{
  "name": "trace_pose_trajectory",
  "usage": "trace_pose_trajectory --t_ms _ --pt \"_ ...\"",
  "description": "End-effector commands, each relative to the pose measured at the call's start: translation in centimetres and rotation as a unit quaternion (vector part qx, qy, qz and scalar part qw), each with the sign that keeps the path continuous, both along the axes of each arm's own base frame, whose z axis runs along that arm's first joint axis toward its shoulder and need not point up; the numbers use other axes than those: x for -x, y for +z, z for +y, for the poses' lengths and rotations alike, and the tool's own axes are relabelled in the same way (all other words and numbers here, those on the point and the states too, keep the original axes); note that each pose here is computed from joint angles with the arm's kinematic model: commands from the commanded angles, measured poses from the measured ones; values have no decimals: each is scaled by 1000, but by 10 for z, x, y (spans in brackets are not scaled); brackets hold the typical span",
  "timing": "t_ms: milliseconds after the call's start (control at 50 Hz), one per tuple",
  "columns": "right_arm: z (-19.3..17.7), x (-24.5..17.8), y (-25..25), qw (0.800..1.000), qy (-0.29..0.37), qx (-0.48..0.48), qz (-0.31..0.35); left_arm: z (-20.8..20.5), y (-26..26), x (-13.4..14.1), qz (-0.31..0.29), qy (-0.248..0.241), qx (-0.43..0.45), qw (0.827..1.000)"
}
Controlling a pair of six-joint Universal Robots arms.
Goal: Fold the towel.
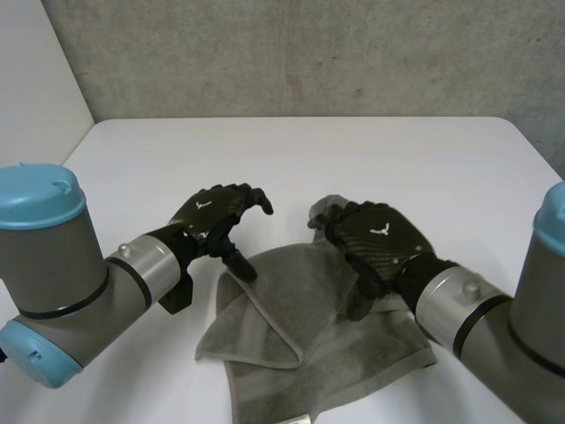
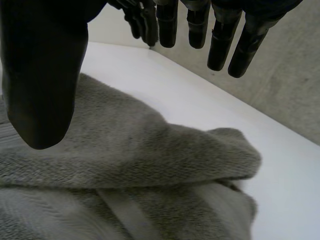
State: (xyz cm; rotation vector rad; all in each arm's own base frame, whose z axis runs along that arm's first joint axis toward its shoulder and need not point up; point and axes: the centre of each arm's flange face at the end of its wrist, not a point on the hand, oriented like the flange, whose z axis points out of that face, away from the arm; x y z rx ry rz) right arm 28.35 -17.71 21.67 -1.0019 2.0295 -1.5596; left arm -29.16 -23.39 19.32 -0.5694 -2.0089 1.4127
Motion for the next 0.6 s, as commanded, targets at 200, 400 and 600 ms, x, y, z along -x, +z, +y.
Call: trace_pose_trajectory --t_ms 200,400,600 --pt "11 -32 -58 996 -41 -76 -39 -12 -35 -13 -52 10 54 997" --pt "15 -37 -66 994 -57 -67 -59 -14 -57 -12 -108 -10 68 992" --pt "25 -48 -80 986 -63 -119 -99 -20 -67 -8 -123 -16 75 989"
